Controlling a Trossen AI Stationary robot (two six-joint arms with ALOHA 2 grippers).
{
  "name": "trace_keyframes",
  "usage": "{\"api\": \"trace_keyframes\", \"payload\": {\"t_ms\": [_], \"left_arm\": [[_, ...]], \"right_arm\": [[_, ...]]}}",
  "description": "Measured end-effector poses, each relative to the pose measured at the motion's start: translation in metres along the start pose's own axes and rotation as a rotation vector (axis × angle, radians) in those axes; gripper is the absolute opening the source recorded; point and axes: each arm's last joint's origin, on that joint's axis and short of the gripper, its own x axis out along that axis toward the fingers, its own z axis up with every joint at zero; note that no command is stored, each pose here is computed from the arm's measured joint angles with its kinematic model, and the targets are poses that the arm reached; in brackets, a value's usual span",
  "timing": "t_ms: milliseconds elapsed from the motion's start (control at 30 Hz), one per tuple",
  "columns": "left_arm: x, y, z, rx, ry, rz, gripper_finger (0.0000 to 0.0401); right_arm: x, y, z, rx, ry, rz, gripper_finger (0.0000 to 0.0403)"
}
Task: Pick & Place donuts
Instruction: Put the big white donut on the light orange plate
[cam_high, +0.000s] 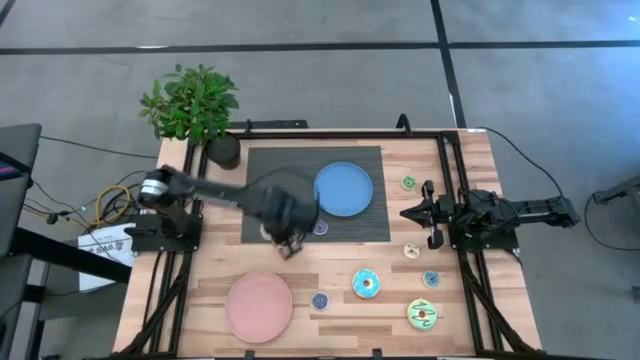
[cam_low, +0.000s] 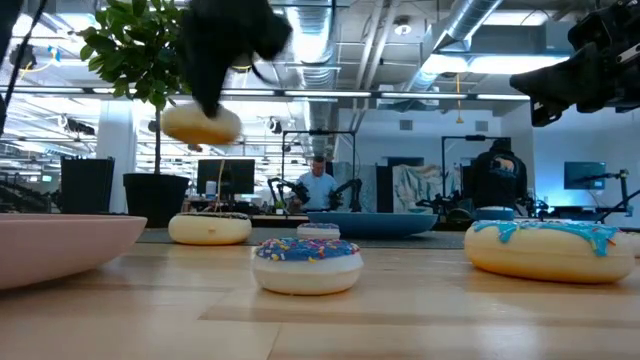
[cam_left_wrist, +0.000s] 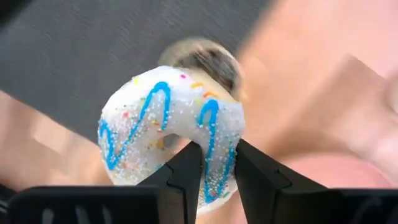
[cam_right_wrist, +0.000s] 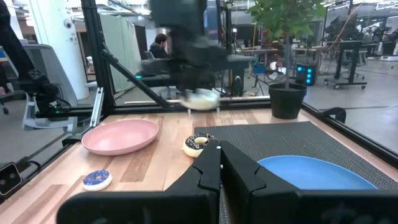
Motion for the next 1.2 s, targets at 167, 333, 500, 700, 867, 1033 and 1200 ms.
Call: {"api": "trace_keyframes", "payload": {"t_ms": [167,333,500,700,867,1033,1200], "left_arm": [[-0.013,-0.042,-0.063,-0.068,-0.038,-0.022,0.0083],[-0.016,-0.073,-0.119,-0.065,-0.109,-0.025,0.0083],[-0.018,-0.087,-0.157,-0.026,-0.179,-0.028,0.0083],[-0.001,-0.095,-0.186,0.085,-0.202,-0.034,0.0083],[0.038,-0.096,-0.198,0.155,-0.154,-0.067,0.0083],[0.066,-0.095,-0.201,0.181,-0.143,-0.114,0.0083],[0.079,-0.094,-0.202,0.195,-0.120,-0.152,0.0083]], "right_arm": [[0.000,0.000,0.000,0.000,0.000,0.000,0.0000],[0.000,0.000,0.000,0.000,0.000,0.000,0.0000],[0.000,0.000,0.000,0.000,0.000,0.000,0.0000],[0.000,0.000,0.000,0.000,0.000,0.000,0.0000],[0.000,0.000,0.000,0.000,0.000,0.000,0.0000],[0.000,0.000,0.000,0.000,0.000,0.000,0.0000],[0.000,0.000,0.000,0.000,0.000,0.000,0.0000]]}}
